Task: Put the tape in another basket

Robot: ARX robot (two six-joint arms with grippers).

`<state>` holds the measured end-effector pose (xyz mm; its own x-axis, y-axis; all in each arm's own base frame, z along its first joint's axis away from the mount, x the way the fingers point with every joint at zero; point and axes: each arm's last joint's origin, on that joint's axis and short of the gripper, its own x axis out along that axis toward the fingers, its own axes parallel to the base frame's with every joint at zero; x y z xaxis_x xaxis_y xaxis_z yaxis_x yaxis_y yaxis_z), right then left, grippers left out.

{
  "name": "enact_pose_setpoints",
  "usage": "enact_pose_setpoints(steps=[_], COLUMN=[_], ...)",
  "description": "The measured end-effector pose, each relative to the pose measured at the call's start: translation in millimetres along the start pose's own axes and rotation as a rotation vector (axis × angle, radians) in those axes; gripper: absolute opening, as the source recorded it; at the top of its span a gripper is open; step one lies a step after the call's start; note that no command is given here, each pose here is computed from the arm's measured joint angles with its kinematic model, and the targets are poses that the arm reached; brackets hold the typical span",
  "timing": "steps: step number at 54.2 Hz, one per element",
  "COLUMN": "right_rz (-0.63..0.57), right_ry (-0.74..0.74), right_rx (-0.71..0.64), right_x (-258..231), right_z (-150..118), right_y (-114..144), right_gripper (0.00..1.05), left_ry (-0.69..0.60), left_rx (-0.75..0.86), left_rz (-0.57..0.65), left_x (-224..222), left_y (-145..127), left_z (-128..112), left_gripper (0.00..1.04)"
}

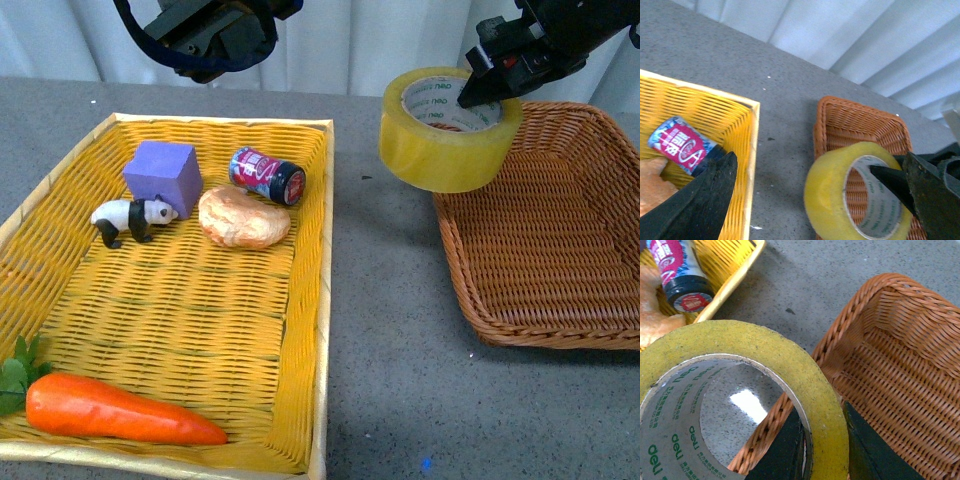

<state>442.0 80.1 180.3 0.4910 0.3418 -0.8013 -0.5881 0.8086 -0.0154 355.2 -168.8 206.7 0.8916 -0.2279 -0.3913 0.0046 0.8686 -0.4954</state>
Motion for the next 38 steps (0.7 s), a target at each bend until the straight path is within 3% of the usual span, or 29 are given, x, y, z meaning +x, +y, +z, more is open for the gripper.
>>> enact_pose_setpoints(steps=[9, 20, 38], right_rz=[-0.109, -0.155, -0.192], right_ry=[0.013, 0.055, 0.131], right_rx=[0.042, 0.107, 0.179], right_x=[-4.7, -2.4, 14.5], right_z=[-9.4, -37.3, -80.3], right_y=[-22.4, -41.5, -54.6], right_gripper=[0.17, 0.17, 0.16], left_ry=[-0.072, -0.142, -0.142], left_rx=[-0.021, -0.074, -0.08], left_rz=[0.191, 0.37, 0.408], left_x=[4.4, 6.8, 6.2], left_y=[21.3, 51.8, 60.3], left_z=[6.5, 20.1, 18.7], left_gripper=[0.98, 0.98, 0.98])
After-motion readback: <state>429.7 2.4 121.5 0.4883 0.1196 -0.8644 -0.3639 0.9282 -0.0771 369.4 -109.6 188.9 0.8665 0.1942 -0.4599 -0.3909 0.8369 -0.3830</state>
